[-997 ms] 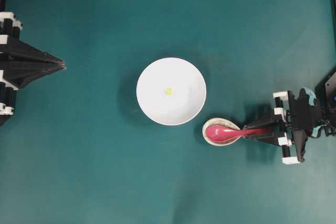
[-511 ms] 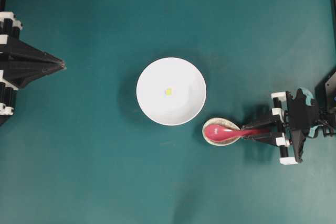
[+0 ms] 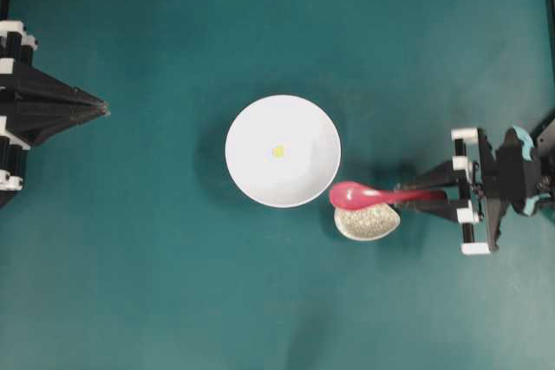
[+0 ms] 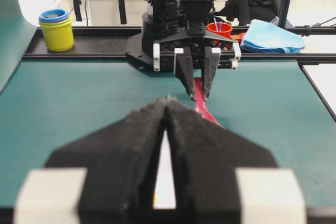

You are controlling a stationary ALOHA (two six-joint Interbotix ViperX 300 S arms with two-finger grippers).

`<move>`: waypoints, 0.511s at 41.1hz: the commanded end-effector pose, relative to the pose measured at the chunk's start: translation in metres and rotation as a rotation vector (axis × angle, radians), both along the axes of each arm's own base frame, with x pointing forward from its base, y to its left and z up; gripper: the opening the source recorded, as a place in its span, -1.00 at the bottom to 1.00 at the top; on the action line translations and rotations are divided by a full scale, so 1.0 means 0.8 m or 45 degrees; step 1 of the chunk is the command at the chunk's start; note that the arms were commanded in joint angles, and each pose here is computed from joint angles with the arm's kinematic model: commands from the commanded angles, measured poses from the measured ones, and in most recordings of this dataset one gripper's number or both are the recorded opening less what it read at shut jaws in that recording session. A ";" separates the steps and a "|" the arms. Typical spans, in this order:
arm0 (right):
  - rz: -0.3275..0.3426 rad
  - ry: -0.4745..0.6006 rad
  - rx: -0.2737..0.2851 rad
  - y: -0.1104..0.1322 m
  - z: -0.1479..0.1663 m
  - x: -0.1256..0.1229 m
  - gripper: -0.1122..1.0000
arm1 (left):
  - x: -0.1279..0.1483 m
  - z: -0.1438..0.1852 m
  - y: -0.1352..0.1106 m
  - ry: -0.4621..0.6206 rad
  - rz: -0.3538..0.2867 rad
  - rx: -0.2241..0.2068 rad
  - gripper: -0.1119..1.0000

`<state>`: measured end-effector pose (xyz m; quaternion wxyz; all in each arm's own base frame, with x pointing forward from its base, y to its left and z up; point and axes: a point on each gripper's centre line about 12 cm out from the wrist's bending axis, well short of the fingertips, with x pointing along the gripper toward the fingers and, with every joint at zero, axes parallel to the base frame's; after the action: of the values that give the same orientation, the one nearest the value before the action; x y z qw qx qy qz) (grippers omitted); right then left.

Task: Scoop the yellow hexagonal prism block from the bowl with a spoon using the right arm.
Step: 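Lift the red spoon from the rest and carry it left over the bowl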

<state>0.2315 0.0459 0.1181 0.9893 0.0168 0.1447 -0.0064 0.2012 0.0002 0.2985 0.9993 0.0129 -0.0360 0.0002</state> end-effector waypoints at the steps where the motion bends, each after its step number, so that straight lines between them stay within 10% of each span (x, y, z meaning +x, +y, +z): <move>1: -0.035 -0.013 0.025 -0.006 0.015 0.011 -0.35 | 0.003 0.011 0.000 -0.029 -0.001 0.002 -0.69; 21: -0.096 0.103 0.009 -0.047 0.069 0.041 -0.35 | 0.003 0.011 0.000 -0.023 0.000 0.000 -0.69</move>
<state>0.2564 0.0101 0.1557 0.9787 0.0284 0.1981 -0.0468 0.2015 0.0002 0.2980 0.9993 0.0122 -0.0345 0.0003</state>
